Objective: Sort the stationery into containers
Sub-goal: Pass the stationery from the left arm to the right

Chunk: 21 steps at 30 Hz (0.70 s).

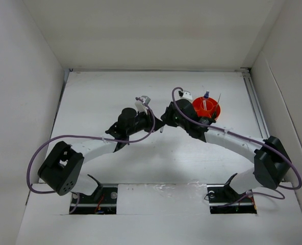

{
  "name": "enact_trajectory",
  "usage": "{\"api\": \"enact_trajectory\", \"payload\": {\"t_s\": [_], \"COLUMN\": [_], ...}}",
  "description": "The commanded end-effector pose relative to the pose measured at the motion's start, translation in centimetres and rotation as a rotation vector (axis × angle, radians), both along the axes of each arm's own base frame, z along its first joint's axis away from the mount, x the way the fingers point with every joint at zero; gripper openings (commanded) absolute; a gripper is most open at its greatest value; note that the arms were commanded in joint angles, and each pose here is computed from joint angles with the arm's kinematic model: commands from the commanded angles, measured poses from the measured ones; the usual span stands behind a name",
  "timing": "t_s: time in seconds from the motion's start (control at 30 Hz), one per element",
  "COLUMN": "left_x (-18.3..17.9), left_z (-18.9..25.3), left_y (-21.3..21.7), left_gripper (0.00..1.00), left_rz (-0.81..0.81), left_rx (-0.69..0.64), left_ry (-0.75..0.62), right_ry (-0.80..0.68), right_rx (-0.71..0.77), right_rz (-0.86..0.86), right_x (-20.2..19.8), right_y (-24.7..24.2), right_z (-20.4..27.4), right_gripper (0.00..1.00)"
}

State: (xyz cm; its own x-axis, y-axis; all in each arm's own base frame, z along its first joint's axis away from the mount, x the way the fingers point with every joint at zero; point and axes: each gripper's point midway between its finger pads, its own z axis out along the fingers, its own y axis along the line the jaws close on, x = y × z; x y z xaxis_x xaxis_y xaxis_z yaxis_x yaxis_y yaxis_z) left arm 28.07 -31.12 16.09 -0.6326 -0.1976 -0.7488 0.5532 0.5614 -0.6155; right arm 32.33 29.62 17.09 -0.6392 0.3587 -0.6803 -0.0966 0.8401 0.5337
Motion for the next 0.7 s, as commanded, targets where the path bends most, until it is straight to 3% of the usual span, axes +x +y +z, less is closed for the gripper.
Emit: {"api": "enact_trajectory", "payload": {"t_s": [0.0,0.03,0.17,0.3,0.4,0.43,0.67], "left_x": [-0.2,-0.1,-0.1,-0.4,-1.1,-1.4,-2.2], "left_z": [1.8,1.8,0.9,1.1,2.2,2.8,6.0], "left_y": [-0.4,-0.4,-0.4,-0.6,-0.3,-0.1,1.7], "left_gripper": [0.0,0.01,0.16,0.42,0.75,0.99,0.99], "left_rz": [-0.023,-0.025,-0.025,-0.046,-0.061,-0.06,-0.003], "left_rx": [-0.051,-0.047,-0.03,-0.04,-0.068,-0.085,-0.125], "left_ry": [-0.06,-0.067,-0.045,-0.051,-0.097,-0.107,-0.192], "right_ry": [-0.067,-0.074,-0.089,-0.115,-0.148,-0.153,-0.2], "right_rx": [0.047,0.036,0.019,-0.016,-0.038,-0.055,-0.134], "right_rz": [-0.017,-0.023,-0.05,-0.131,-0.191,-0.227,-0.532], "right_x": [1.3,1.4,1.7,3.1,4.3,4.9,9.4], "right_y": [0.6,0.4,-0.6,-3.2,-5.5,-7.1,-16.5], "right_z": [2.8,2.8,3.2,4.3,5.5,5.7,8.0], "right_gripper": [0.22,0.15,0.04,0.0,0.0,0.0,0.0]}}
